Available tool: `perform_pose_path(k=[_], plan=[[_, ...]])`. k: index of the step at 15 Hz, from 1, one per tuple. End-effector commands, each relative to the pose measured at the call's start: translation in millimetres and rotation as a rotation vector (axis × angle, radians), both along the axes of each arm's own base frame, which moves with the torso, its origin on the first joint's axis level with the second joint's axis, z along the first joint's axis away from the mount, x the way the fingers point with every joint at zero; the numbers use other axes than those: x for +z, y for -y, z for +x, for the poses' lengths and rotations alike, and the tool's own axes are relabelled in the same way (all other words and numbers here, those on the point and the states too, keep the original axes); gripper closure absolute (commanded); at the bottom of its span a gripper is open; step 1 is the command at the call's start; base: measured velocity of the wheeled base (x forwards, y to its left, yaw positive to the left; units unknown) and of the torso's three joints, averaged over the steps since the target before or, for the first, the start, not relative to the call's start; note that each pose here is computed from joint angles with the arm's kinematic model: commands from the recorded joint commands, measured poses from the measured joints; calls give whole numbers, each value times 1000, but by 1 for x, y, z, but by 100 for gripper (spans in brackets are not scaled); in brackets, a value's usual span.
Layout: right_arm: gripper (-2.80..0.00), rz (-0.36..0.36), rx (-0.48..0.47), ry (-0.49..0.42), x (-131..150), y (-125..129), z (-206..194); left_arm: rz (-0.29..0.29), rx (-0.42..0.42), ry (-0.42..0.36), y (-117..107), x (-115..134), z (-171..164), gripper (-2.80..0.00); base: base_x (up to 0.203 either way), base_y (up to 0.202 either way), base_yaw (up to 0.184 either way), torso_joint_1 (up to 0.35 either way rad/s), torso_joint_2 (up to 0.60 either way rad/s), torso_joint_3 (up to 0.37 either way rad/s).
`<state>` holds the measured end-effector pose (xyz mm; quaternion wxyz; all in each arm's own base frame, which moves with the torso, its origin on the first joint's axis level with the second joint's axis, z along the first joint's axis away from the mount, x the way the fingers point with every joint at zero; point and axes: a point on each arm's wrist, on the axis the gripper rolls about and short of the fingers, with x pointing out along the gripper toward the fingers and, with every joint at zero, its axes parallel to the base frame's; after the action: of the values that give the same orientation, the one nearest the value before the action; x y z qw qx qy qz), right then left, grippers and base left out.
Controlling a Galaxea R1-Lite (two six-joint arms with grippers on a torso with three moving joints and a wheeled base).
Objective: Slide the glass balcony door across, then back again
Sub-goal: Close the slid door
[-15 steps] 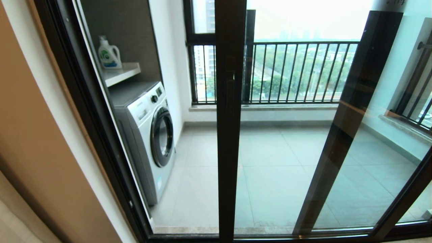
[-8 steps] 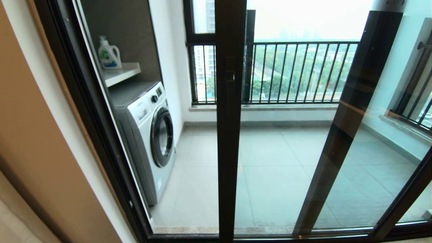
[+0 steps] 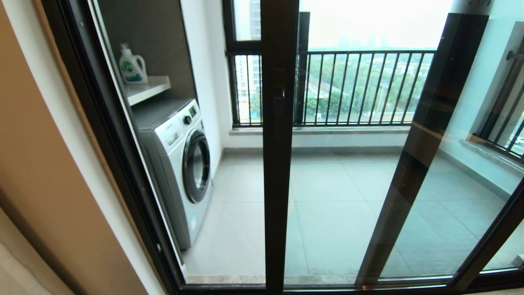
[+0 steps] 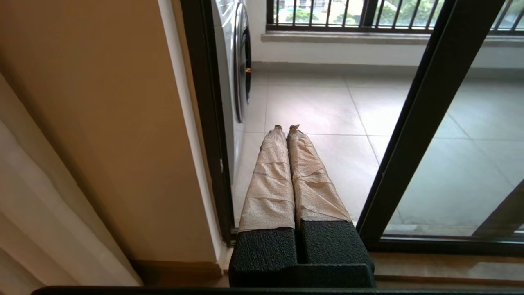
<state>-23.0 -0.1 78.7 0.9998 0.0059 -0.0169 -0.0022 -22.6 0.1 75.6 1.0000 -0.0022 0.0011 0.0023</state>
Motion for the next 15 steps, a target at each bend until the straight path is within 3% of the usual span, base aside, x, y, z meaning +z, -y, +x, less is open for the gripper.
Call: perform_pose_path(k=[1, 4, 8, 11, 15], plan=[[0, 0, 0, -14, -3, 0, 1, -3, 0, 4, 0, 0, 0, 0, 0, 0, 0, 0, 0, 0], [0, 0, 0, -14, -3, 0, 1, 16, -7, 74, 0, 30, -7, 0, 0, 0, 0, 0, 0, 0], [0, 0, 0, -14, -3, 0, 1, 12, -97, -10, 2, 85, 15, 0, 0, 0, 0, 0, 0, 0], [0, 0, 0, -14, -3, 0, 1, 8, -131, -73, 3, 116, 65, 0, 0, 0, 0, 0, 0, 0], [0, 0, 0, -14, -3, 0, 1, 7, -188, -33, 9, 160, 153, 0, 0, 0, 0, 0, 0, 0]])
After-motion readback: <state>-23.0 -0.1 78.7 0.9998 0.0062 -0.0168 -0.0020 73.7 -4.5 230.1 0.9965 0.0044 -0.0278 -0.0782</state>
